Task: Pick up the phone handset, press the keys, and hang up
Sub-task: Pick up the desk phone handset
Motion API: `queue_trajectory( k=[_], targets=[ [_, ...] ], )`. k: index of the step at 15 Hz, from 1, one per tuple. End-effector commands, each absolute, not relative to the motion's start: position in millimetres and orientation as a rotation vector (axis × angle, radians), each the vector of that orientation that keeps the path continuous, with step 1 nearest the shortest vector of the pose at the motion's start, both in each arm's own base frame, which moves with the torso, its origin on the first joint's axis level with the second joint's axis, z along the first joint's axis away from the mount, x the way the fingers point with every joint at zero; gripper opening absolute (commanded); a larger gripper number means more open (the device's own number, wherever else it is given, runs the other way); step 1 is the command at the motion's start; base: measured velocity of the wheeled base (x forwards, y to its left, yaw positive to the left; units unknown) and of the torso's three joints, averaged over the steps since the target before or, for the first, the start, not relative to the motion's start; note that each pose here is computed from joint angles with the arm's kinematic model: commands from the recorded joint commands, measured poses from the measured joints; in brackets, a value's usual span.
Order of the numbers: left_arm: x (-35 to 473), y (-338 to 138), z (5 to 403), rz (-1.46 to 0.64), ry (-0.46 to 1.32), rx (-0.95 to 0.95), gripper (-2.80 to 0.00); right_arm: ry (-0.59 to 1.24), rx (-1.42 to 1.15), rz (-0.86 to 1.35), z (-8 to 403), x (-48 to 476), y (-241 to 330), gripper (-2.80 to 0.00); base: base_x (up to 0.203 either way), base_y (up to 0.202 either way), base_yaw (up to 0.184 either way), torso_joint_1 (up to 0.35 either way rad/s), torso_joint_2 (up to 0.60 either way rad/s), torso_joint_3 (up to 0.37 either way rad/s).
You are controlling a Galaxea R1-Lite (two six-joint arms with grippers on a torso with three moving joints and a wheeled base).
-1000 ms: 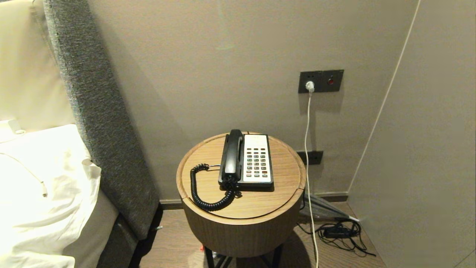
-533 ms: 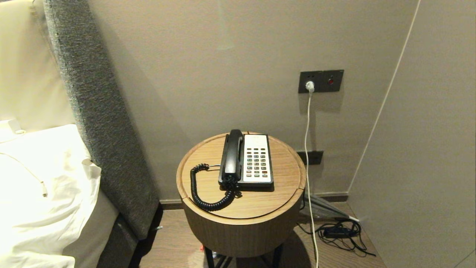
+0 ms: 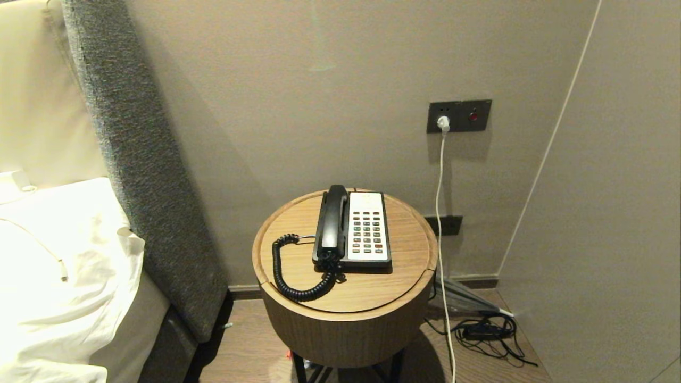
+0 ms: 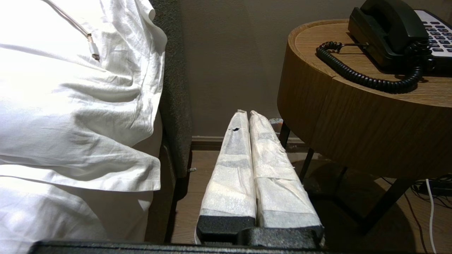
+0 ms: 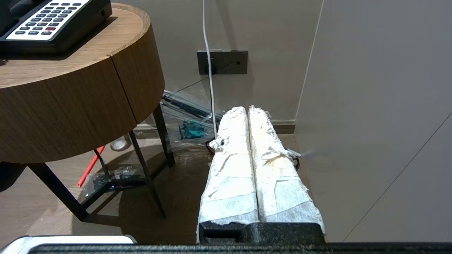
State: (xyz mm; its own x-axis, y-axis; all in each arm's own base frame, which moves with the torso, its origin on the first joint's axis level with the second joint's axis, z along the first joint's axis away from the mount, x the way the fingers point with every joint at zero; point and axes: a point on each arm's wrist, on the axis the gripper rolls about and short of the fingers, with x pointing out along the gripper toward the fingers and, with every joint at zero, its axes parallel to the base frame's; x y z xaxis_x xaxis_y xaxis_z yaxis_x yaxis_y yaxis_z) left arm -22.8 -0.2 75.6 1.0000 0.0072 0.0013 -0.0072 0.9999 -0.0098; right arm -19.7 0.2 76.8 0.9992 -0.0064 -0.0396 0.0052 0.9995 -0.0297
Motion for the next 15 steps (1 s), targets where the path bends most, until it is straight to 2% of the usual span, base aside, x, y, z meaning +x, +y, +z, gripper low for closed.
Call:
queue_trajectory(
  k=[1,6,15],
  targets=[
    [-22.7,-0.2,75.7,0.008,0.0,-0.011,-2.8,0.038,-0.03,-0.006,76.9,-19.7,0.2,-2.8,0.0,0.0,0.0,0.0,0.0,0.0],
    [-22.7,-0.2,75.7,0.008,0.0,-0.012,-2.8,0.038,-0.03,-0.006,76.9,-19.7,0.2,-2.8,0.0,0.0,0.0,0.001,0.0,-0.019],
    [-22.7,-0.2,75.7,0.008,0.0,-0.014,-2.8,0.038,-0.03,-0.006,76.9,-19.7,0.2,-2.8,0.0,0.0,0.0,0.002,0.0,-0.189]
  ],
)
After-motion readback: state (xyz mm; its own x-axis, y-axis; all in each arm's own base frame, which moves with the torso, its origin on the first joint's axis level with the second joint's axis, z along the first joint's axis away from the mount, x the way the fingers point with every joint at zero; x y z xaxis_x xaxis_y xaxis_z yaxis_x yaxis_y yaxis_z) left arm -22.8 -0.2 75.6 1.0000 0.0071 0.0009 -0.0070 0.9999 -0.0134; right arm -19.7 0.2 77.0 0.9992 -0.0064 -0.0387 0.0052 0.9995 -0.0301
